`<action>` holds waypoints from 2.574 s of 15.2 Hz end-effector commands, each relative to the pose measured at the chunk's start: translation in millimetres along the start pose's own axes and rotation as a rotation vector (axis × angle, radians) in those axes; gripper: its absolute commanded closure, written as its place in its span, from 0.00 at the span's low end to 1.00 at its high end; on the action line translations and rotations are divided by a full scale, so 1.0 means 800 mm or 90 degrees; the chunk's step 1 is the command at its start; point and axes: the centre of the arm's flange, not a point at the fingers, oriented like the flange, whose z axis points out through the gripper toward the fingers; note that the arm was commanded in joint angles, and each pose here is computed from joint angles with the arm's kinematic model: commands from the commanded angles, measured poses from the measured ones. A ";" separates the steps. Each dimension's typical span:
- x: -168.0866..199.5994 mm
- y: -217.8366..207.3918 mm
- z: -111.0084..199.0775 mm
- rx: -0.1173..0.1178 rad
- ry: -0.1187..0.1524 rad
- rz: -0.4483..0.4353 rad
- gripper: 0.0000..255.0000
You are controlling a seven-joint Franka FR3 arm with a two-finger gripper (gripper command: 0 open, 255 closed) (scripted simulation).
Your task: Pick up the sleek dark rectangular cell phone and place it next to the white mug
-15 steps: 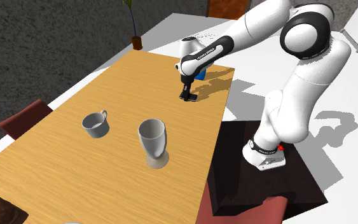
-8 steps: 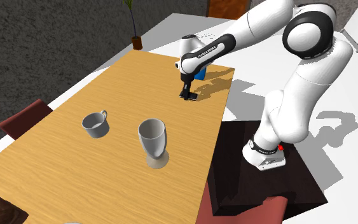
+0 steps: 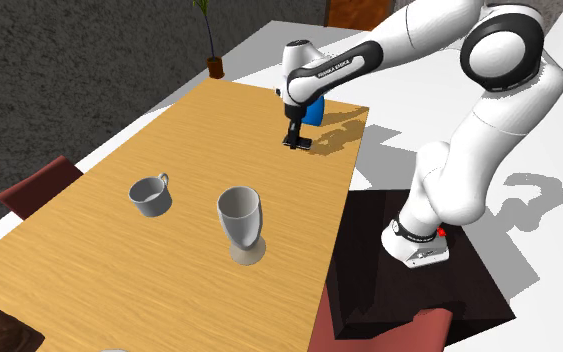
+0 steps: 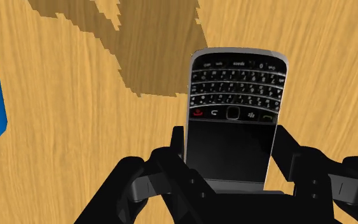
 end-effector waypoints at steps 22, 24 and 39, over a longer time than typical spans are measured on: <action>0.043 -0.055 -0.124 0.000 0.000 0.000 1.00; 0.066 -0.079 -0.123 0.000 0.000 0.000 1.00; 0.238 -0.257 -0.117 0.000 0.000 0.000 1.00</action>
